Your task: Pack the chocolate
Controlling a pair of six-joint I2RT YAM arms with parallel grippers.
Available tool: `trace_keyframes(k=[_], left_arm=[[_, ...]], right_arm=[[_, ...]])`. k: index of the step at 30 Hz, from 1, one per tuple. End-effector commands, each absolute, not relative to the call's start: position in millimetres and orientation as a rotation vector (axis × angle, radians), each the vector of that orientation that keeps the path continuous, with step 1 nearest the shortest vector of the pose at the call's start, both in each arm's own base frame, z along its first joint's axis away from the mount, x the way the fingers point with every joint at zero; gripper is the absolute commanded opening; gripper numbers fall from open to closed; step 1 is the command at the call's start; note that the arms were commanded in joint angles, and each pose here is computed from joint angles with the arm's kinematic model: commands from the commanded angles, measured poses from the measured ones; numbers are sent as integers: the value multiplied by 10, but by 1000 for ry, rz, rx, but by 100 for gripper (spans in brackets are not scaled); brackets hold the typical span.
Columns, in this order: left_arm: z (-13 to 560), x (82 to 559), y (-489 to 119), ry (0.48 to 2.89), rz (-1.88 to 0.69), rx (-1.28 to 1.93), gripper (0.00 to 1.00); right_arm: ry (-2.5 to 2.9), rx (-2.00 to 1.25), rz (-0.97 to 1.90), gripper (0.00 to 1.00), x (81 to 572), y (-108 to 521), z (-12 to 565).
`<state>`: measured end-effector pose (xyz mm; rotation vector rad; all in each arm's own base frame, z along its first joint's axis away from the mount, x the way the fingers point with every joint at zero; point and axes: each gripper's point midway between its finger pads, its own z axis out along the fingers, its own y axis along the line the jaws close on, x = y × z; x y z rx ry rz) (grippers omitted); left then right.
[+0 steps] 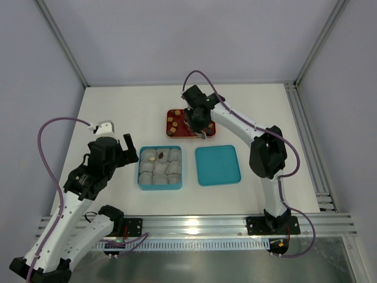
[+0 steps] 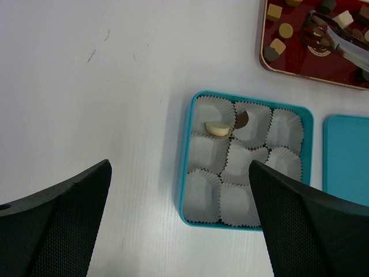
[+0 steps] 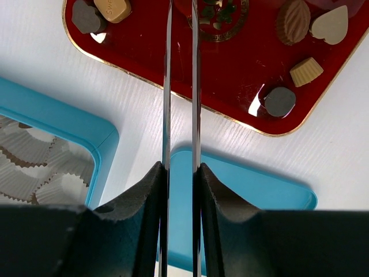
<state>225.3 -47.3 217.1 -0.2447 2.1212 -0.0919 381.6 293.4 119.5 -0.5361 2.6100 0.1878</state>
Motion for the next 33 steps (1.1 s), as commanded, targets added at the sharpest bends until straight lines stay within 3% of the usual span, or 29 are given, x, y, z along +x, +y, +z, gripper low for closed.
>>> trace_keyframes(k=[1,13,24,33], left_arm=[[2254,2285,-492,2089,-113,-255,100],[2264,2280,-490,2085,-117,-257,100],[2276,2273,-490,2080,-121,-257,100],[2279,2268,-491,2077,-125,-258,100]], right_arm=[[2496,-492,248,29,3809,2899,1765],[2476,-479,328,29,3544,2817,1994],[2439,-566,423,29,2809,2866,2229],[2468,-666,437,29,2320,3031,2087]])
